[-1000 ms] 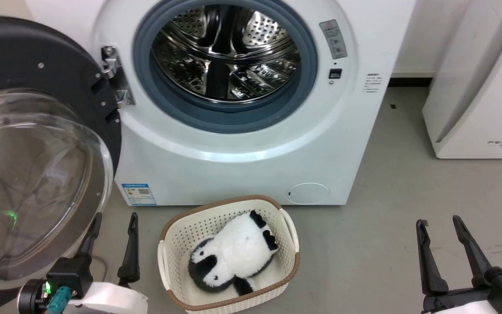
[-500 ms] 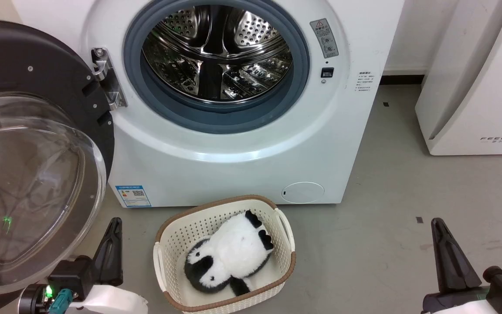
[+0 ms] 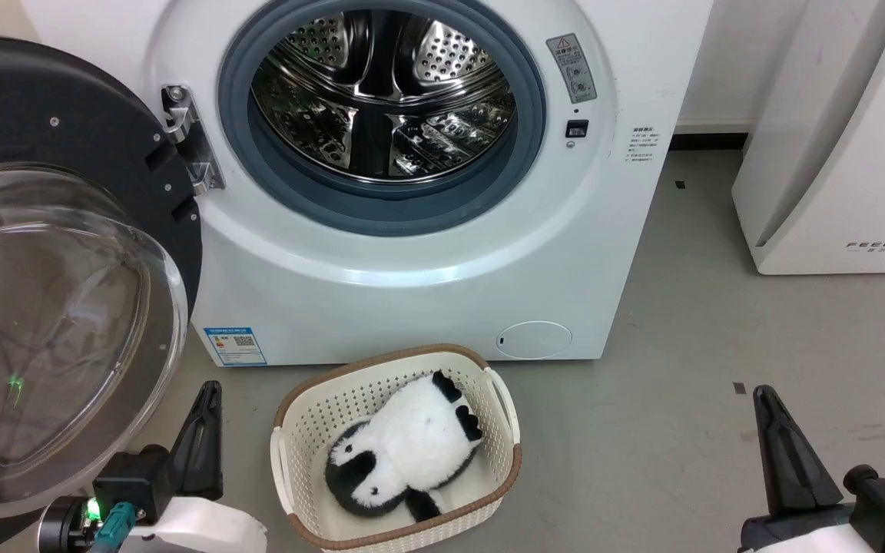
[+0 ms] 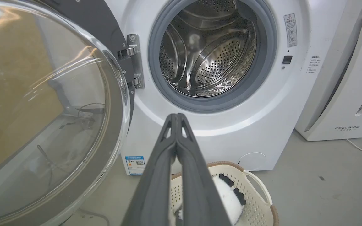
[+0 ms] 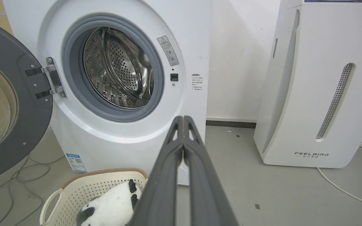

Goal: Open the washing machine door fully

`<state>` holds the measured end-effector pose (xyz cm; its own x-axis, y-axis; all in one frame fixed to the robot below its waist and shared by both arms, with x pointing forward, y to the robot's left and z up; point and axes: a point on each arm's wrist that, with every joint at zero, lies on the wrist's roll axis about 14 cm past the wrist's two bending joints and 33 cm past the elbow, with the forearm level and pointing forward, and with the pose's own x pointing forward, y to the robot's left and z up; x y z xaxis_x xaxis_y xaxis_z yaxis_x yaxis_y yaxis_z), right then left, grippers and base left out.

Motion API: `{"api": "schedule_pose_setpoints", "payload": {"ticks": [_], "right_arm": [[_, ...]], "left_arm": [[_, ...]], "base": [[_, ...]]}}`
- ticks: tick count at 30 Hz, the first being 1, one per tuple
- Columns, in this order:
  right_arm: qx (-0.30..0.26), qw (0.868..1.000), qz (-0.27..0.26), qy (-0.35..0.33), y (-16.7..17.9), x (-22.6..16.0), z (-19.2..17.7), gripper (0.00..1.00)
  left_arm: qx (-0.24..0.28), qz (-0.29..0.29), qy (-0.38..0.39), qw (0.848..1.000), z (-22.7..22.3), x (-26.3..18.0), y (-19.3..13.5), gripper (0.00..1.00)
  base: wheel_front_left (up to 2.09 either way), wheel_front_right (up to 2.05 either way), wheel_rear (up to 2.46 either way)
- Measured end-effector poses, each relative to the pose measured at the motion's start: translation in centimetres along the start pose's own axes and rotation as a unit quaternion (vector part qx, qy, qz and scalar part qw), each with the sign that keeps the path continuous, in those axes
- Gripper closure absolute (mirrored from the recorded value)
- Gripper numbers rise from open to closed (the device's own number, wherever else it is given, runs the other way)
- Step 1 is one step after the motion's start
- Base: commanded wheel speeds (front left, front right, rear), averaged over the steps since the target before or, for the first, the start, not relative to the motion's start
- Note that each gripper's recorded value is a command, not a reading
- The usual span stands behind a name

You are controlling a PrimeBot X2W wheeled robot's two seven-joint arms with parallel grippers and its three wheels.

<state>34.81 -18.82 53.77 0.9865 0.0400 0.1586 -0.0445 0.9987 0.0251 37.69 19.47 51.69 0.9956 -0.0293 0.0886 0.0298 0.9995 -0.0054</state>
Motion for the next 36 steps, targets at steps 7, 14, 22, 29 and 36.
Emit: {"api": "schedule_pose_setpoints", "payload": {"ticks": [7, 14, 22, 29, 36], "right_arm": [[-0.003, 1.000, 0.003, 0.008, 0.18, 0.09, -0.20, 1.00], [-0.004, 1.000, 0.006, 0.012, 0.35, 0.20, -0.30, 1.00], [-0.006, 1.000, 0.009, 0.018, 0.52, 0.44, -0.38, 1.00], [-0.007, 1.000, 0.012, 0.024, 0.69, 0.56, -0.51, 1.00], [-0.011, 0.999, 0.015, 0.031, 0.86, 0.58, -0.74, 1.00]], "left_arm": [[0.004, 0.001, 0.000, 1.000, 0.21, 0.04, -0.09, 1.00], [0.005, 0.002, 0.005, 1.000, 0.21, 0.06, -0.17, 1.00], [0.009, 0.004, 0.008, 1.000, 0.33, 0.08, -0.22, 1.00], [0.009, 0.004, 0.009, 1.000, 0.48, 0.12, -0.33, 1.00], [0.013, 0.002, 0.012, 1.000, 0.57, 0.13, -0.53, 1.00]], "base": [[0.00, 0.00, 0.00], [0.00, 0.00, 0.00], [0.00, 0.00, 0.00], [0.00, 0.00, 0.00], [0.00, 0.00, 0.00]]}}
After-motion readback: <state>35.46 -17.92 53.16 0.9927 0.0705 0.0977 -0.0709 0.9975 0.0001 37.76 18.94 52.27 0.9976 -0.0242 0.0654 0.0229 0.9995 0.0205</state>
